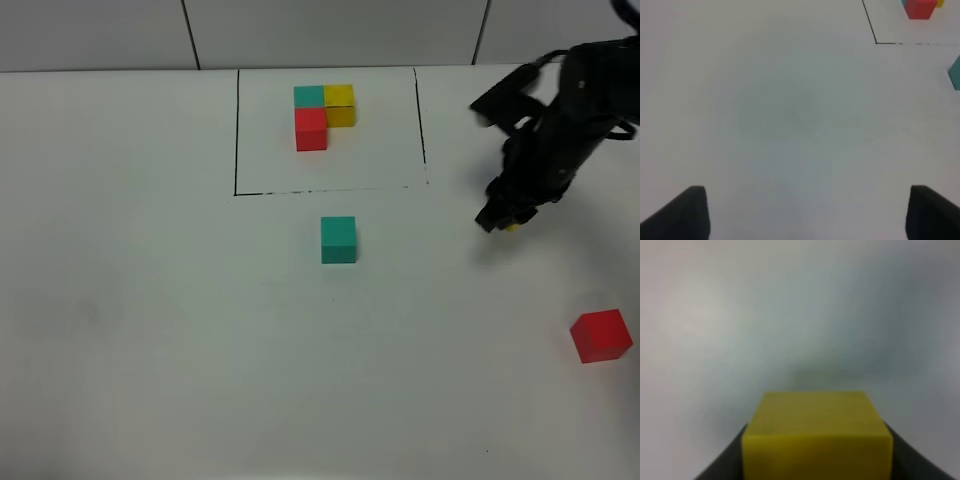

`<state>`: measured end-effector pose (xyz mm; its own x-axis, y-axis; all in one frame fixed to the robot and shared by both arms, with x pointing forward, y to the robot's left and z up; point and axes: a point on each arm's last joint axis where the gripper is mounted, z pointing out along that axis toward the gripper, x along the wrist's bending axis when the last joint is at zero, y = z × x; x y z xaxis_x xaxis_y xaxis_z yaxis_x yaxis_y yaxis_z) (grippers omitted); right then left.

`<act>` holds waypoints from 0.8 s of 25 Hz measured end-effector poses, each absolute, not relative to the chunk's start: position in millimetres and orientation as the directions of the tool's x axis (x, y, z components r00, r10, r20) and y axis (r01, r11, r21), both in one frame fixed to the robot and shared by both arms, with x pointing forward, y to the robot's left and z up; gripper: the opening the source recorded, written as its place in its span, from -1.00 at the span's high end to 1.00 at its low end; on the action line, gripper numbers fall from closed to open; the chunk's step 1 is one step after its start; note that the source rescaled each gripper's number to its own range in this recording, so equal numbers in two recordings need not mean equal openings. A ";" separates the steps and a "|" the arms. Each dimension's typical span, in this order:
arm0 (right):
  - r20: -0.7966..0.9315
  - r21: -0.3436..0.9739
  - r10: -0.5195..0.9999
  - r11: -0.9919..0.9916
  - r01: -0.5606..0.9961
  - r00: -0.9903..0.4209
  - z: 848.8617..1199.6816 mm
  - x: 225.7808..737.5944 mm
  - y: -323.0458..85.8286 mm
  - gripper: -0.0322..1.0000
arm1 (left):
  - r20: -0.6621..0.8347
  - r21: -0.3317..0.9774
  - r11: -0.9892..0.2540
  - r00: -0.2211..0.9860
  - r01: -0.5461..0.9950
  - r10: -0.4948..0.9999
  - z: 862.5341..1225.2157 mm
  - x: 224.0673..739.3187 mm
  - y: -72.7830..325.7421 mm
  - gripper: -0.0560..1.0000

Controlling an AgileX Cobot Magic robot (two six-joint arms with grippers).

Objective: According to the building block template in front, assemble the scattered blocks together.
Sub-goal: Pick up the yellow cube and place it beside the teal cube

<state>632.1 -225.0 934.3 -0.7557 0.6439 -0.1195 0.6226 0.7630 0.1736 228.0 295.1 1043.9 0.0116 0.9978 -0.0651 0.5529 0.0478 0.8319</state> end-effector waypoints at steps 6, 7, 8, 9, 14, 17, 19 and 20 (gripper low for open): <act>-0.104 0.038 0.227 0.974 0.224 -0.968 939.5 610.1 -152.9 0.94 | -0.065 0.832 0.048 0.012 0.553 0.998 1043.9 228.0 295.1 -0.51; -0.098 0.026 0.190 0.982 0.189 -0.977 938.4 610.1 -145.9 0.94 | -0.065 0.832 0.048 0.012 0.553 0.998 1043.9 228.0 295.1 -0.51; -0.097 0.020 0.156 0.988 0.155 -0.983 937.5 611.7 -139.7 0.94 | -0.065 0.832 0.048 0.012 0.553 0.998 1043.9 228.0 295.1 -0.51; -0.094 0.016 0.129 0.992 0.128 -0.987 935.9 613.9 -134.6 0.94 | -0.065 0.831 0.048 0.012 0.554 0.998 1043.9 227.9 295.1 -0.51; -0.108 0.049 0.064 0.997 0.059 -0.992 932.0 629.9 -112.3 0.94 | -0.066 0.831 0.049 0.011 0.554 0.998 1043.9 227.9 295.1 -0.51; -0.092 0.058 0.047 0.997 0.042 -0.995 926.3 640.6 -104.5 0.94 | -0.066 0.831 0.049 0.011 0.554 0.998 1043.9 227.9 295.1 -0.51; -0.072 0.049 0.038 0.998 0.035 -0.997 918.6 645.3 -102.0 0.94 | -0.066 0.831 0.049 0.011 0.554 0.998 1043.9 227.9 295.1 -0.51; -0.065 0.045 0.032 0.999 0.029 -0.997 915.6 647.2 -101.0 0.94 | -0.066 0.831 0.049 0.011 0.554 0.998 1043.9 227.9 295.1 -0.51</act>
<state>647.2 -101.0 915.6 -0.9974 0.0322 -0.0647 0.0293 0.9986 0.0448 227.9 295.1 1043.9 0.0110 0.9978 -0.0659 0.5537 0.0488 0.8313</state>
